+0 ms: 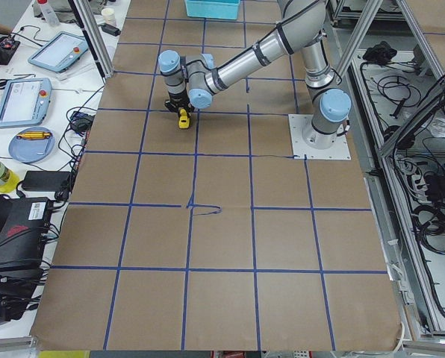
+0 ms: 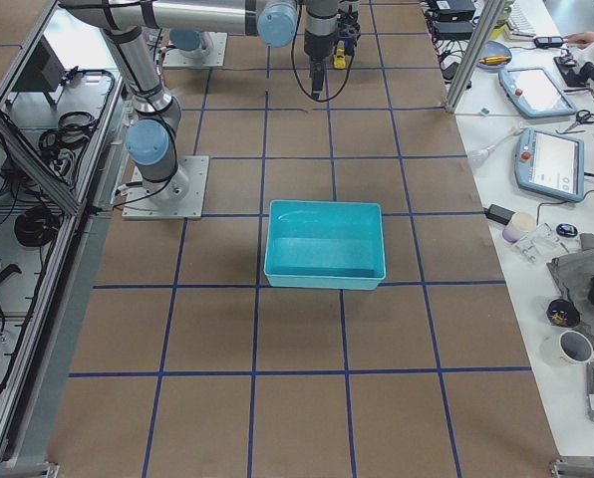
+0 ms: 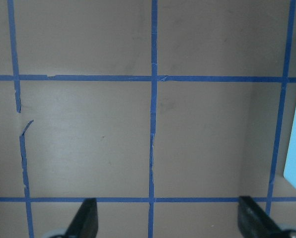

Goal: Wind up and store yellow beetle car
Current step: 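Press the car down with the left gripper and drag it backward, then keep dragging the car with the left gripper toward the left arm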

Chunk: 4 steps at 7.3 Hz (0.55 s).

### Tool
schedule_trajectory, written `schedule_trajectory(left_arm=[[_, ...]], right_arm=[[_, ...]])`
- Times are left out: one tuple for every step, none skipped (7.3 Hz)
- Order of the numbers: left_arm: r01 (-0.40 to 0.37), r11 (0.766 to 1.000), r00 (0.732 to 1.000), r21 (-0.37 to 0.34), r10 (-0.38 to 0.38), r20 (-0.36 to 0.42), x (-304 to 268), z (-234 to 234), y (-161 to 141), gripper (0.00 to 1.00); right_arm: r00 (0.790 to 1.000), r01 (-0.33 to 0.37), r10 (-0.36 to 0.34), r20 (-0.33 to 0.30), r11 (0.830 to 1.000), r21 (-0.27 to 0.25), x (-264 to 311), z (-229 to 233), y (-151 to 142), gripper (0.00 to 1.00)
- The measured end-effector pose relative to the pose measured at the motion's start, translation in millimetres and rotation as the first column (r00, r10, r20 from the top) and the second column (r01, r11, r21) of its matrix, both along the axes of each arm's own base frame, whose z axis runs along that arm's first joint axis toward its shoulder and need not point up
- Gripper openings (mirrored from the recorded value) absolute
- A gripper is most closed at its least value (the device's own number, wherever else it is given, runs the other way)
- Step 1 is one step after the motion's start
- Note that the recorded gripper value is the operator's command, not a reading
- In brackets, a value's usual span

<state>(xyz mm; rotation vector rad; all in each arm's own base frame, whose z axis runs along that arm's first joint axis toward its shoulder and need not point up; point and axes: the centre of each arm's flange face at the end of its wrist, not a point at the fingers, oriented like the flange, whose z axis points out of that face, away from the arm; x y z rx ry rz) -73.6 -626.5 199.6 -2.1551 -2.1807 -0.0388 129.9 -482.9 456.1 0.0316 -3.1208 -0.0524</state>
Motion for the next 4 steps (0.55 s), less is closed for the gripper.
schedule_trajectory(left_arm=[[-0.013, 1.000, 1.000, 0.001, 0.013, 0.003, 0.2, -0.1, 0.1, 0.14], [-0.018, 1.000, 1.000, 0.003, 0.018, 0.009, 0.7, -0.3, 0.3, 0.14], [-0.019, 1.000, 1.000, 0.005, 0.018, 0.019, 1.7, -1.1, 1.1, 0.13], [-0.017, 1.000, 0.999, 0.009, 0.017, 0.031, 3.1, -2.1, 2.0, 0.12]], right_arm=[[1.000, 0.000, 0.000, 0.000, 1.000, 0.000, 0.0, -0.3, -0.2, 1.00], [1.000, 0.000, 0.000, 0.001, 1.000, 0.000, 0.0, -0.5, -0.4, 1.00], [1.000, 0.000, 0.000, 0.001, 1.000, 0.001, 0.1, -0.5, -0.4, 1.00], [1.000, 0.000, 0.000, 0.001, 1.000, 0.001, 0.1, -0.6, -0.4, 1.00]])
